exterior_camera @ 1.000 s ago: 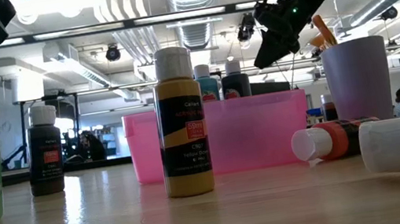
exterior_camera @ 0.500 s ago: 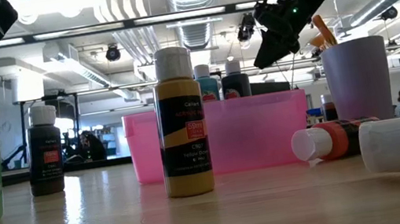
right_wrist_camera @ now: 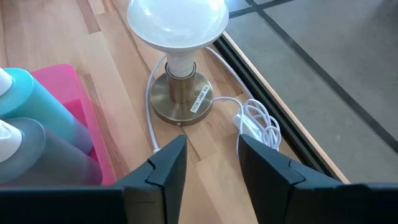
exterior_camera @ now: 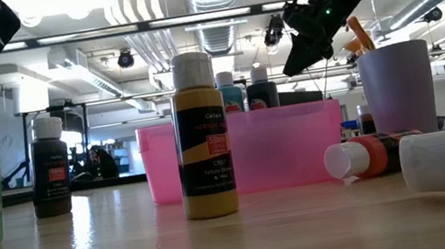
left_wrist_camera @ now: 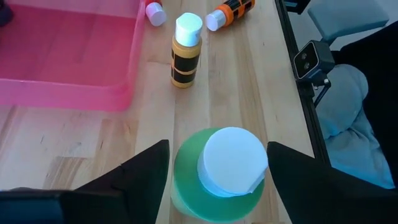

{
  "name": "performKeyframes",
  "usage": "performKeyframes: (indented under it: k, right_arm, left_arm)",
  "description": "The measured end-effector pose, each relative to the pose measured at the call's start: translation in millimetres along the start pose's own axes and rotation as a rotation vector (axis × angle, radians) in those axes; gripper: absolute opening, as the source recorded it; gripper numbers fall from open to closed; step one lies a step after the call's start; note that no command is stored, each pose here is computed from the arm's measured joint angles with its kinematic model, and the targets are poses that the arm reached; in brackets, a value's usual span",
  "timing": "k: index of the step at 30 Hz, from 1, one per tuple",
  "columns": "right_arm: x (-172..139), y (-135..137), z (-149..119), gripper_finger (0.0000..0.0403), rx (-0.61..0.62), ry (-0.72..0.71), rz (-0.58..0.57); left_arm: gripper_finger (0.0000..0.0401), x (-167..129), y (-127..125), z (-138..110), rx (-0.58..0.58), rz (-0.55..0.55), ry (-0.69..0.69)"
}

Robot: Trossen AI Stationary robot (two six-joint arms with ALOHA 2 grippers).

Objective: Pick & Place Paint Supplies
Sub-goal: Put the large green paint bottle into the red bin

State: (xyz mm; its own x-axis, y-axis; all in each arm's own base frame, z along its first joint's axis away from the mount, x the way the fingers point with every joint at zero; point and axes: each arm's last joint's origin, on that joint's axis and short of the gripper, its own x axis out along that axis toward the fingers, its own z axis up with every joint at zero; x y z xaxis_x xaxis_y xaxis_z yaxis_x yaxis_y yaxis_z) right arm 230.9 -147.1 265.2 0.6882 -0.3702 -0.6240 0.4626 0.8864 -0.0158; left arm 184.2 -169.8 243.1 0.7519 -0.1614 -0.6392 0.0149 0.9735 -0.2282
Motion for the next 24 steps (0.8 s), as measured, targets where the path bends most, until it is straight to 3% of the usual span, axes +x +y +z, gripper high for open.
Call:
performKeyframes:
  k: [11, 24]
  right_arm:
    - [0.2, 0.0, -0.2, 0.0113, 0.0, 0.001, 0.0]
    - [0.2, 0.1, -0.2, 0.0079, 0.0, 0.001, 0.0]
  left_arm:
    - [0.0262, 0.0, 0.4, 0.9, 0.025, 0.011, -0.011]
    - [0.0153, 0.0, 1.1, 2.4, 0.044, 0.015, -0.018]
